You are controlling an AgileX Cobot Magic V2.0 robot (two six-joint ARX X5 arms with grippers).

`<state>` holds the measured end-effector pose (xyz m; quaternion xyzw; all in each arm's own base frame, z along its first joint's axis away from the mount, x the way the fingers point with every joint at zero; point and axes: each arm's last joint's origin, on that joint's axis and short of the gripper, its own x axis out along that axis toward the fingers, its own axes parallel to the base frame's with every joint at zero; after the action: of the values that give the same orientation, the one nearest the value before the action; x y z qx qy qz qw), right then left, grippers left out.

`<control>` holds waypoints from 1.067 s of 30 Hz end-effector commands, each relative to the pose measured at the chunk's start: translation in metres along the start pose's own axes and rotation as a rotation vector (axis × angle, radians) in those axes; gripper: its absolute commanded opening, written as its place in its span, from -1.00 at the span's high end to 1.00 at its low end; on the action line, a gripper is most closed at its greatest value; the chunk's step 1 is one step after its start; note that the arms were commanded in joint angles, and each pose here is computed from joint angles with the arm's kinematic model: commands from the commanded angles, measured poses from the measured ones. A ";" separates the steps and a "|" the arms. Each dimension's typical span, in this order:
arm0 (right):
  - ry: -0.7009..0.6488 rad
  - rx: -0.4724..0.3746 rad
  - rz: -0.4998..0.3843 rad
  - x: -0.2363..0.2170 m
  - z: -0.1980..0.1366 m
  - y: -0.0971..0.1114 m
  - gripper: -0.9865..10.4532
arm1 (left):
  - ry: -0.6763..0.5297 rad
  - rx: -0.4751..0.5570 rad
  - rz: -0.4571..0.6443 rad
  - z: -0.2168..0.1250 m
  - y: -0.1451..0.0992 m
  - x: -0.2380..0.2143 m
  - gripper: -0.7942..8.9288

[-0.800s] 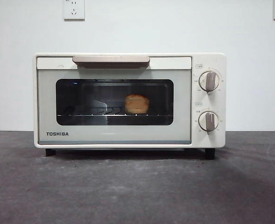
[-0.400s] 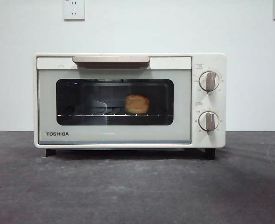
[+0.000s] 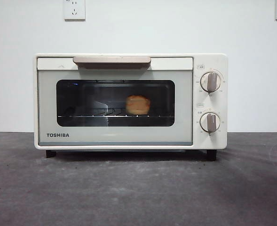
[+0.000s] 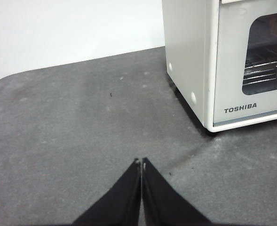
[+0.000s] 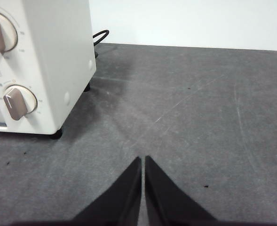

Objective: The left arm flap open the oven, the right arm pick bread and place it into oven, the left arm flap close the oven

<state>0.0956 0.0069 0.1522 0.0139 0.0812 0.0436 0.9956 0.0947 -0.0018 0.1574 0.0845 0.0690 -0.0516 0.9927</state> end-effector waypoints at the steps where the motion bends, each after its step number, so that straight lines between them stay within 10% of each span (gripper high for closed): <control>1: 0.009 0.021 -0.003 0.001 -0.003 0.000 0.82 | 0.028 0.008 -0.004 -0.007 -0.001 0.002 0.81; 32: -0.010 0.021 -0.002 0.001 -0.001 0.000 0.82 | 0.028 0.008 -0.004 -0.007 -0.001 0.002 0.81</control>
<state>0.0956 0.0069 0.1524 0.0159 0.0795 0.0435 0.9958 0.0947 -0.0018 0.1574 0.0845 0.0690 -0.0516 0.9927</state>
